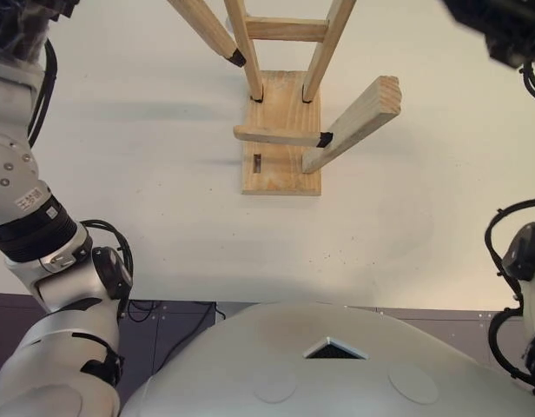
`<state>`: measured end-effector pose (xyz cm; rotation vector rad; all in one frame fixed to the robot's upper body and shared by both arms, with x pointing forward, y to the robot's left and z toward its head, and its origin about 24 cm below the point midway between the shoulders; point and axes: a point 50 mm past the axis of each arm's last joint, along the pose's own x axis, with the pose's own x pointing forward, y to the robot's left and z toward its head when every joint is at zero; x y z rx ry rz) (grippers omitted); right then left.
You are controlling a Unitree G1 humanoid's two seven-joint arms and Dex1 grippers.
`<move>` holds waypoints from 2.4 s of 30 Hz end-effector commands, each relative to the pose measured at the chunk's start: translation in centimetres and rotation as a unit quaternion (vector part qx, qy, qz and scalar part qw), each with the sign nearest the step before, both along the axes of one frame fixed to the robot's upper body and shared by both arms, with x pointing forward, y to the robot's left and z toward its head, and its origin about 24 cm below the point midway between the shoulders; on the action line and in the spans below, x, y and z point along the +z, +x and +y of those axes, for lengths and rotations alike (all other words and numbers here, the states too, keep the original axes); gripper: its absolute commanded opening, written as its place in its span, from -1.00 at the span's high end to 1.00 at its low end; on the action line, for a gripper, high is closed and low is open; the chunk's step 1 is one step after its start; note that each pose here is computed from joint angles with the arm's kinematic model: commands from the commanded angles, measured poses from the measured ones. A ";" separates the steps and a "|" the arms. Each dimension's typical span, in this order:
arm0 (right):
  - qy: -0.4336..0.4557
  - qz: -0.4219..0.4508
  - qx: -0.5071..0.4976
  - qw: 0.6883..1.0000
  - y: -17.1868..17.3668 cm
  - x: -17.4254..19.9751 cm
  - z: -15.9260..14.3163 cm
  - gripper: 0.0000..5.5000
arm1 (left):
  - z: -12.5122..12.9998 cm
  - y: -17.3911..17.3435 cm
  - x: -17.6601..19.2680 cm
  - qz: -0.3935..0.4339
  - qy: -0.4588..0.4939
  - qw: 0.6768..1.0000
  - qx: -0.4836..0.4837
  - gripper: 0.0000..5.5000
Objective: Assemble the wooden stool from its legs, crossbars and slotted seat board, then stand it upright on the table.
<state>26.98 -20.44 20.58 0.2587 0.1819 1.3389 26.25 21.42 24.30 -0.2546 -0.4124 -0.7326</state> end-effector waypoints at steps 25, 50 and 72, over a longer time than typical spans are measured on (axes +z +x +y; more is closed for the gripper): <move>-0.120 -0.063 0.065 0.989 -2.0 -2.9 2.6 0.17 | -0.7 0.2 -12.5 0.190 -0.009 0.978 -0.085 0.26; -0.124 -0.065 0.046 0.989 -3.5 -5.2 3.5 0.21 | 4.6 -0.4 -3.9 0.211 0.496 0.795 -0.280 0.27; -0.102 -0.056 0.038 0.992 -4.6 -7.3 5.4 0.23 | -0.6 2.5 -0.6 0.126 0.613 0.702 -0.341 0.27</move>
